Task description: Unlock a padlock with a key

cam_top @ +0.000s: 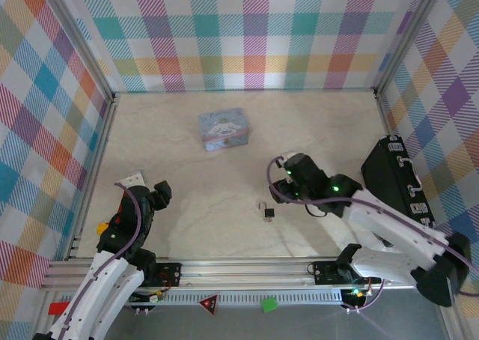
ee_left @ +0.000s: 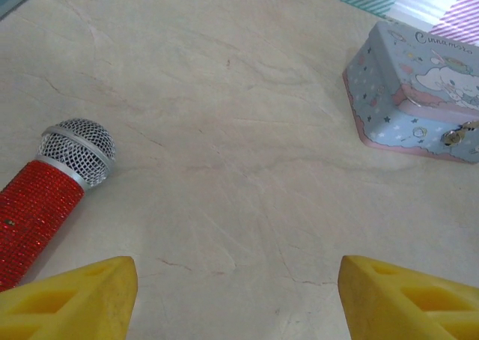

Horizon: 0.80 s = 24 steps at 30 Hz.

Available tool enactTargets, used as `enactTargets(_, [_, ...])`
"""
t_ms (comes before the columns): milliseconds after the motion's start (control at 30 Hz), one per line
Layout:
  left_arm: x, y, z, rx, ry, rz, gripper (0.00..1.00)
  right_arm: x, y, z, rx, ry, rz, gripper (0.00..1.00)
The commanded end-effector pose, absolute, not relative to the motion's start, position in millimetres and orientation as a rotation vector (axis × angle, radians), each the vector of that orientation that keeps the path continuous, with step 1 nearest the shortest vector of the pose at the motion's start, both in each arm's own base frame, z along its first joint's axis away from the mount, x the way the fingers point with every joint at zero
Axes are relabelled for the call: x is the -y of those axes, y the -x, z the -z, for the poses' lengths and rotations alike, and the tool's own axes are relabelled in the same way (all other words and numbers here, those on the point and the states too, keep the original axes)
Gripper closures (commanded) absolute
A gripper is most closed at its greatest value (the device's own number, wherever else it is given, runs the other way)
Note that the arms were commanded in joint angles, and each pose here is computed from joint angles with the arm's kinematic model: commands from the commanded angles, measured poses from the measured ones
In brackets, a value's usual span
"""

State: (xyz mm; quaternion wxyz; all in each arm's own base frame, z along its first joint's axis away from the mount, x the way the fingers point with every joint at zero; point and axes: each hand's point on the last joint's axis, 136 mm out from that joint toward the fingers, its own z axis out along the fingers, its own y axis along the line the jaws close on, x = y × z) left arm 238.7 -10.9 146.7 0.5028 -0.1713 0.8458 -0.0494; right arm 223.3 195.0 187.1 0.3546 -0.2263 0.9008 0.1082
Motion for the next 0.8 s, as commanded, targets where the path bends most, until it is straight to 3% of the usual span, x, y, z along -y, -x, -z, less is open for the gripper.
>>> enactTargets(0, [2,-247,-175,-1.950,0.461,0.098,0.25,-188,-234,-220,-2.137,0.507,-0.293,0.20])
enactTargets(100, [-3,-253,-187,-1.914,0.484,0.067,0.00,-176,-232,-237,-2.017,0.454,-0.306,0.02])
enactTargets(333, [-24,-262,-193,-1.890,0.563,-0.091,0.00,-157,-229,-243,-1.877,0.416,-0.276,0.01])
enactTargets(600, [-41,-283,-201,-1.761,0.578,-0.264,0.00,-138,-243,-212,-1.848,0.416,-0.067,0.01])
enactTargets(767, [-71,-285,-196,-1.715,0.672,-0.566,0.00,-113,-252,-191,-1.912,0.358,0.107,0.01])
